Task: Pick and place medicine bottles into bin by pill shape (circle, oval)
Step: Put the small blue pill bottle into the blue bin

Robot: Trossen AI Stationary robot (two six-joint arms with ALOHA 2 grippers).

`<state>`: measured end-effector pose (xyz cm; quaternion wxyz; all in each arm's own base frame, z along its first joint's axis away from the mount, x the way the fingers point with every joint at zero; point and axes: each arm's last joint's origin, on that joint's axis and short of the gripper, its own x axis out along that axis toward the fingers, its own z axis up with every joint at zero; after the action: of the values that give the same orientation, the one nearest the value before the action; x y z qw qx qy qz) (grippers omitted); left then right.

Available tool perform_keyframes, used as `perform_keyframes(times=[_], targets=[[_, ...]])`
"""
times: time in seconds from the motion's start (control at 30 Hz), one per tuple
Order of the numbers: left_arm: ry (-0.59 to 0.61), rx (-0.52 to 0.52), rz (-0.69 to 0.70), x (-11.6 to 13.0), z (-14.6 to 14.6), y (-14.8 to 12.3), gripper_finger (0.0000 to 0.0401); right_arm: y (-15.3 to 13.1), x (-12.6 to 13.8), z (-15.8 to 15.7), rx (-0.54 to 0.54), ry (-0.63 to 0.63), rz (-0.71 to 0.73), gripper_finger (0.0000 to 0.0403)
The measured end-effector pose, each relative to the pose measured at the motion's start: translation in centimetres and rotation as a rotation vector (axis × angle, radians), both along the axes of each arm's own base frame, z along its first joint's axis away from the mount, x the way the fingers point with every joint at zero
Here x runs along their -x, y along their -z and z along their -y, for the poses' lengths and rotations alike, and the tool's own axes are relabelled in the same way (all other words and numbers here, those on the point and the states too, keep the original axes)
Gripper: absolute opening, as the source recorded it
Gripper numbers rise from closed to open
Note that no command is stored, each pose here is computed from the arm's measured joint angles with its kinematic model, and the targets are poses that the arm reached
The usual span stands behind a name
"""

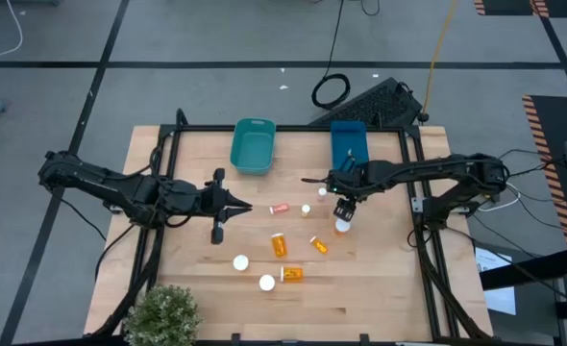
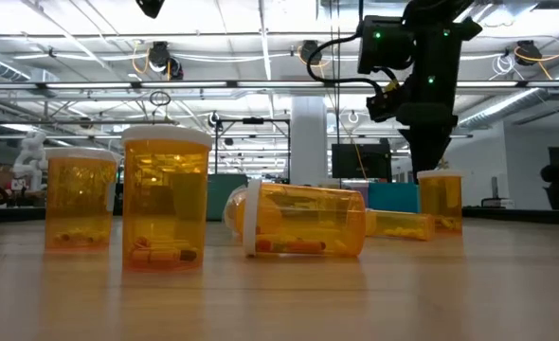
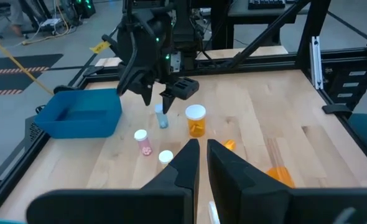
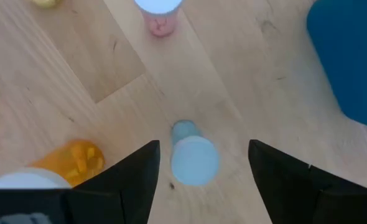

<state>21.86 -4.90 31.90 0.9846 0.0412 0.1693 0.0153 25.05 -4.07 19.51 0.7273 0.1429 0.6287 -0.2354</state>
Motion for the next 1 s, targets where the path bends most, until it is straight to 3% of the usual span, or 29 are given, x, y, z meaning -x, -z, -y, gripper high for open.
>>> perform_keyframes(times=[0.53, 1.0], targets=[[0.000, -0.001, 0.000, 0.00, 0.00, 0.00, 0.0035, -0.26, 0.07, -0.06, -0.018, 0.011, -0.002, 0.0236], [-0.002, -0.001, 0.000, 0.00, -0.01, 0.00, 0.0035, -0.11, -0.11, -0.02, -0.015, 0.002, 0.001, 0.0186]])
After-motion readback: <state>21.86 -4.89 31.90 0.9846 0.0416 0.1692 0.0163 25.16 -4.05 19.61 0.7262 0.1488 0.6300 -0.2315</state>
